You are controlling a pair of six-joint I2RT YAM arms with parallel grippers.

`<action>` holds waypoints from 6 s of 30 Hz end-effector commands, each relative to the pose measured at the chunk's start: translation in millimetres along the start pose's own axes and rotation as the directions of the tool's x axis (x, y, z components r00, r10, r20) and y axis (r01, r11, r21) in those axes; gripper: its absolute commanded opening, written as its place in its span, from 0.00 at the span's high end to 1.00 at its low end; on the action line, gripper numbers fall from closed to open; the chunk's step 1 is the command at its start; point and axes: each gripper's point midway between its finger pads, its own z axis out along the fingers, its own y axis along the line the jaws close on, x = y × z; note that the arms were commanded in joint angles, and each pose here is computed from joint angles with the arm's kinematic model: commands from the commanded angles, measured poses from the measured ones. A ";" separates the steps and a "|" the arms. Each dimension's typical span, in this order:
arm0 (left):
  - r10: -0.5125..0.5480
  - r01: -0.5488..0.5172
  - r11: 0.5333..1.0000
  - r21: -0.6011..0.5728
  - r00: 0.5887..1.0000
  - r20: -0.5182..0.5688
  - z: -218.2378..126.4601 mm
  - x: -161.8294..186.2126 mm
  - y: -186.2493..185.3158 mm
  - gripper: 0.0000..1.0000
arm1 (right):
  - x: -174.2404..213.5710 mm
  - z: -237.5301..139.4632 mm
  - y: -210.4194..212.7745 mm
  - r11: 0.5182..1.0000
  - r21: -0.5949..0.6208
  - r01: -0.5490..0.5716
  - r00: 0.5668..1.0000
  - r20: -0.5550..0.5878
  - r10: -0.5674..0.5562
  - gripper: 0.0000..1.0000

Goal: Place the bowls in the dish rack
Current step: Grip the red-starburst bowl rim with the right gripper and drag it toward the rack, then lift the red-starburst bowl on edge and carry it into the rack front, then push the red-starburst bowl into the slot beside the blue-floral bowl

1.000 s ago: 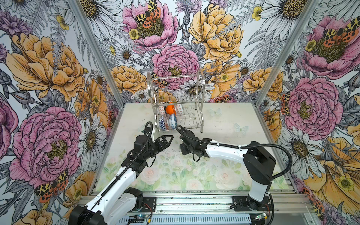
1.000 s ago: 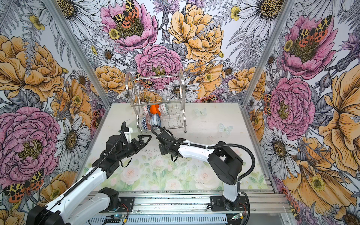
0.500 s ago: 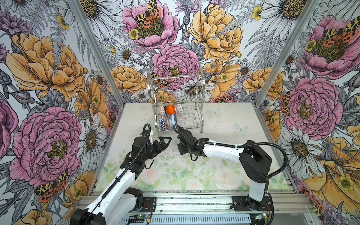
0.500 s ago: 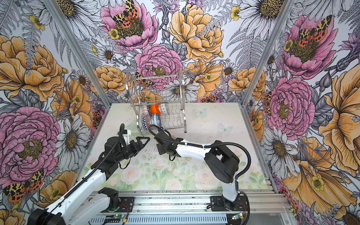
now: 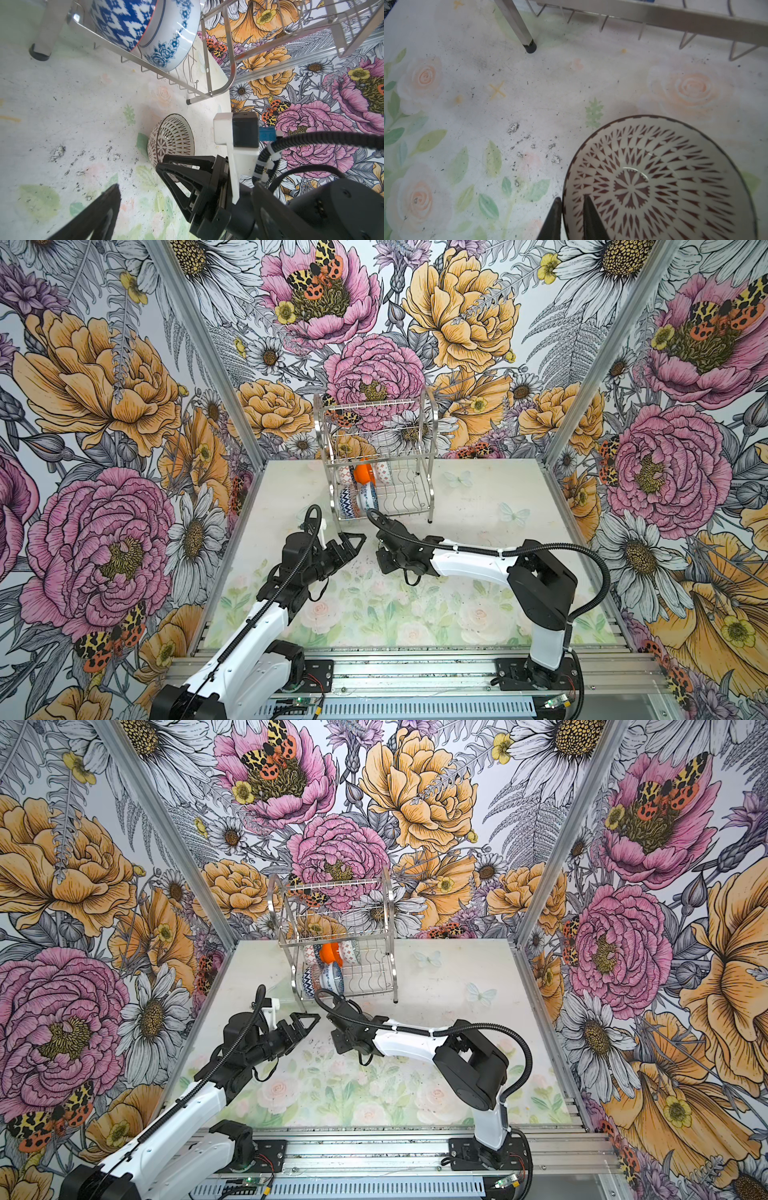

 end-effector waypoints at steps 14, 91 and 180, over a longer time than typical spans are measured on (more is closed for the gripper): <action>-0.011 0.011 1.000 0.015 1.000 0.002 -2.2 0.8 0.1 0.01 | -21.8 -25.1 9.4 0.999 -0.031 -0.012 0.997 0.070 0.014 0.67; -0.094 0.095 0.995 -0.016 0.995 0.009 2.8 -5.2 34.7 0.01 | -22.1 6.9 15.6 0.988 0.045 0.146 0.989 -0.031 -0.144 0.95; 0.048 -0.048 0.999 -0.001 0.999 -0.023 22.4 -2.4 14.4 0.01 | -196.2 -16.0 -68.1 0.704 -0.709 -0.022 0.804 0.407 0.434 1.00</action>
